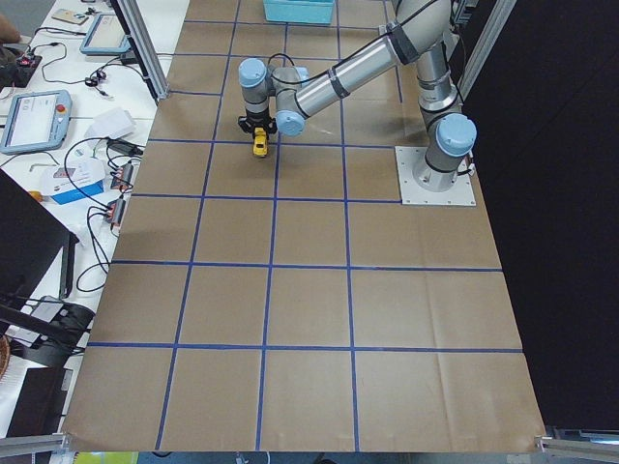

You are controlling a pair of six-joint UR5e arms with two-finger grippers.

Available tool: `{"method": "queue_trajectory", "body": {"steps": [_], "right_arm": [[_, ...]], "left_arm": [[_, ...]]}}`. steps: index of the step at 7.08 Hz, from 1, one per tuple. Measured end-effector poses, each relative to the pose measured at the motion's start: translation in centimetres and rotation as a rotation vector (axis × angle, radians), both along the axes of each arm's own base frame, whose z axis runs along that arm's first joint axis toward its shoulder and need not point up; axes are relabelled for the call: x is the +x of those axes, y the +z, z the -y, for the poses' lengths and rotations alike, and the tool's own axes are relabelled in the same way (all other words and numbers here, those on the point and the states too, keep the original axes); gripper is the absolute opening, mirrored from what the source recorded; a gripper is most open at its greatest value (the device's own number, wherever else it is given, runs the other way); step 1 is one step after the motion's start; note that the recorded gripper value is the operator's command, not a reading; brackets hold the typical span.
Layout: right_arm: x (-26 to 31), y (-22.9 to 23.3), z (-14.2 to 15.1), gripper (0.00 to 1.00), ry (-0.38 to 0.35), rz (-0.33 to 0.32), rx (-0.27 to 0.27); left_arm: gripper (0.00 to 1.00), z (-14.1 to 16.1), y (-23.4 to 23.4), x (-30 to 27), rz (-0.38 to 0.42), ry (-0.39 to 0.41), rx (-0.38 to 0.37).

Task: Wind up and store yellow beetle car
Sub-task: 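Press the car down and drag it away from the blue bin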

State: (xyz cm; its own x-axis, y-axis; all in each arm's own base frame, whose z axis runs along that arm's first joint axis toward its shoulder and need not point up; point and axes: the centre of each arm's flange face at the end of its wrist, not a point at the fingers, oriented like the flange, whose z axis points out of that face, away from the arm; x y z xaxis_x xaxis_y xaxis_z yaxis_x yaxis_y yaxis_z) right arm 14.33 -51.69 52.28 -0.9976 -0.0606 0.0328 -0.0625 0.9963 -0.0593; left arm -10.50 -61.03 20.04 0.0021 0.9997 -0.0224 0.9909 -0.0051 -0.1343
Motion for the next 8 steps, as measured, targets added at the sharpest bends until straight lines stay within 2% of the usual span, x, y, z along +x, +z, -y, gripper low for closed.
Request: {"method": "queue_trajectory", "body": {"steps": [4, 8], "right_arm": [[0.0, 0.0, 0.0, 1.0, -0.003, 0.002, 0.0], [0.0, 0.0, 0.0, 1.0, -0.002, 0.002, 0.001]], "left_arm": [[0.34, 0.0, -0.7, 1.2, 0.001, -0.035, 0.012], [0.34, -0.1, -1.2, 2.9, -0.01, -0.026, 0.02]]}}
